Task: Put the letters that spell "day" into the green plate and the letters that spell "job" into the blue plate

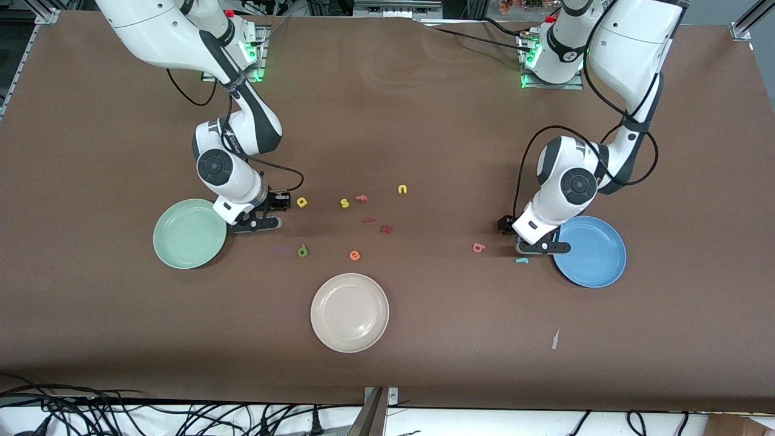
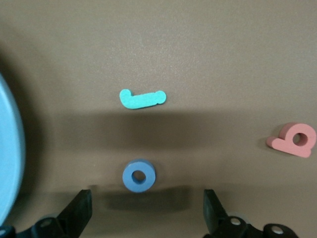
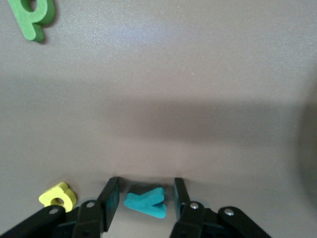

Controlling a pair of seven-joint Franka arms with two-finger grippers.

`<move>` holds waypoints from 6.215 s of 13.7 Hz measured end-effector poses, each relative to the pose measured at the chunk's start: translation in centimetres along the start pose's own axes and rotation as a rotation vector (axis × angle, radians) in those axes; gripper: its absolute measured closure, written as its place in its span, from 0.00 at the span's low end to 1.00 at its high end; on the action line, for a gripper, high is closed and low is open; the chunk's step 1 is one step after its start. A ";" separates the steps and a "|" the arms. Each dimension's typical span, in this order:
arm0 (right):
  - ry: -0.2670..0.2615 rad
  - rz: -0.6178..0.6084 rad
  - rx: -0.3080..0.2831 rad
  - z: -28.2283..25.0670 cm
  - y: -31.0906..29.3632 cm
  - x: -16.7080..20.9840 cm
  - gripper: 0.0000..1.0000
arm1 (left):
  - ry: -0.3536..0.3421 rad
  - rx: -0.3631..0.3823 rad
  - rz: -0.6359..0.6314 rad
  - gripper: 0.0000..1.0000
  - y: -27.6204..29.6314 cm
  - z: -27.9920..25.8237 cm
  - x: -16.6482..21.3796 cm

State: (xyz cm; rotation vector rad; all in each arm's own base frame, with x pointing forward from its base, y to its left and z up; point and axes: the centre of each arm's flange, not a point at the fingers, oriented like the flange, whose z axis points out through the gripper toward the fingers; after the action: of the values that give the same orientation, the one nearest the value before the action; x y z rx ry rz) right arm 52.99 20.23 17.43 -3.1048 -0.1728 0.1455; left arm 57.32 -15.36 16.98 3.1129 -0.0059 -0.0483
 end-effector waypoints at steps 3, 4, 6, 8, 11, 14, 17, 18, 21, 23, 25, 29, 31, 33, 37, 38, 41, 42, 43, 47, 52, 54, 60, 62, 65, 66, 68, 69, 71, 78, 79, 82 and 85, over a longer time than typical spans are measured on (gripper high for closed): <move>-0.005 0.001 -0.002 0.0 0.1 0.0 0.55 | 0.007 -0.002 0.002 0.04 0.2 0.1 0.4; -0.006 0.001 -0.003 0.0 0.1 0.0 0.56 | 0.008 -0.002 0.002 0.11 0.2 0.1 0.5; -0.008 0.002 -0.004 0.0 0.1 0.0 0.60 | 0.006 -0.001 0.002 0.20 0.2 0.2 0.5; -0.008 0.001 -0.004 -0.1 0.1 0.0 0.62 | 0.010 -0.001 0.000 0.43 0.1 0.1 0.6; -0.008 0.000 -0.004 -0.2 0.0 0.0 0.64 | 0.016 -0.002 0.004 0.62 0.1 -0.2 0.8; -0.008 0.000 -0.004 -0.2 0.0 0.0 0.64 | 0.019 -0.003 0.025 0.72 0.2 -0.3 0.9; -0.037 -0.002 -0.010 -0.9 -0.2 0.5 0.64 | 0.032 -0.005 0.026 0.72 0.2 -0.8 1.2; -0.053 -0.001 -0.014 -1.6 -0.3 1.0 0.64 | 0.047 -0.009 0.024 0.72 0.1 -1.6 1.7; -0.086 0.023 -0.025 -4.9 0.6 3.4 0.64 | 0.061 -0.013 0.010 0.72 -1.6 -6.5 2.7; -0.082 0.064 -0.022 -7.4 2.8 5.2 0.64 | 0.065 -0.012 0.046 0.72 -4.7 -9.5 3.1; -0.072 0.118 -0.017 -8.5 6.2 6.4 0.64 | 0.067 -0.008 0.096 0.72 -8.6 -10.4 3.4; -0.053 0.155 -0.061 -8.6 12.1 7.9 0.64 | 0.035 -0.004 0.145 0.57 -13.3 -8.7 3.0; -0.055 0.139 -0.094 -7.8 14.1 8.5 0.64 | 0.027 -0.006 0.151 0.38 -13.1 -8.1 2.9; -0.071 0.122 -0.098 -6.6 16.3 8.9 0.64 | 0.032 -0.009 0.163 0.22 -12.3 -8.2 3.0; -0.086 0.102 -0.087 -6.3 15.5 9.2 0.29 | 0.073 -0.010 0.253 0.23 -6.6 -9.2 4.0; -0.098 0.096 -0.081 -6.6 13.8 9.2 0.18 | 0.082 -0.012 0.282 0.23 -4.6 -9.3 4.4; -0.113 0.089 -0.057 -7.7 7.4 8.6 0.00 | 0.079 -0.013 0.333 0.22 -1.1 -7.6 5.4; -0.119 0.077 -0.050 -7.8 5.8 8.3 0.00 | 0.078 -0.013 0.335 0.22 -0.9 -6.8 5.7; -0.123 0.064 -0.043 -7.8 4.3 8.1 0.00 | 0.075 -0.012 0.335 0.22 -1.0 -5.8 5.8; -0.082 0.055 -0.008 -7.6 -0.7 5.9 0.00 | 0.082 -0.008 0.329 0.17 -1.4 -2.6 6.0; 0.034 0.011 0.037 -4.6 -3.2 1.4 0.00 | 0.068 -0.007 0.339 0.17 -0.8 -1.1 5.7; 0.040 -0.017 0.037 -2.8 -3.6 -0.1 0.00 | 0.085 -0.007 0.339 0.17 -0.8 -0.7 5.8; 0.068 -0.224 -0.067 -1.6 -7.0 -1.8 0.00 | 0.095 -0.005 0.339 0.38 -0.9 -0.1 6.0; 0.067 -0.278 -0.094 -0.8 -7.0 -2.0 0.00 | 0.099 -0.005 0.340 0.55 -0.9 -0.3 6.2; 0.058 -0.304 -0.097 0.0 -7.9 -2.5 0.00 | 0.103 -0.005 0.342 0.64 -0.8 -0.5 6.2; 0.056 -0.307 -0.096 0.2 -8.0 -2.6 0.00 | 0.103 -0.005 0.342 0.64 -0.8 -0.5 6.2; 0.051 -0.309 -0.096 0.4 -8.1 -2.7 0.00 | 0.103 -0.005 0.343 0.64 -0.8 -0.5 6.3; 0.048 -0.310 -0.095 0.6 -8.1 -2.7 0.03 | 0.103 -0.005 0.343 0.64 -0.8 -0.5 6.3; 0.043 -0.312 -0.094 0.9 -8.2 -2.8 0.09 | 0.109 -0.003 0.357 0.64 -0.9 -0.8 6.5; 0.048 -0.322 -0.091 0.8 -8.5 -2.8 0.34 | 0.055 0.004 0.357 0.64 -8.1 -7.4 7.3; 0.049 -0.322 -0.091 0.8 -8.5 -2.8 0.35 | 0.045 0.003 0.364 0.64 -9.7 -8.0 7.3; 0.051 -0.324 -0.089 0.7 -8.6 -2.8 0.40 | 0.012 -0.002 0.419 0.64 -15.3 -7.8 6.8; 0.056 -0.327 -0.086 0.6 -8.8 -2.8 0.52 | -0.005 -0.007 0.438 0.40 -17.5 -7.1 6.1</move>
State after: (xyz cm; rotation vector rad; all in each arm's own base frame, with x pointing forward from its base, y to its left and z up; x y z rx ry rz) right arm 49.23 28.72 17.43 -3.1034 -0.6951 0.0437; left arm 63.73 2.32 23.34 3.0241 -0.6797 -0.0459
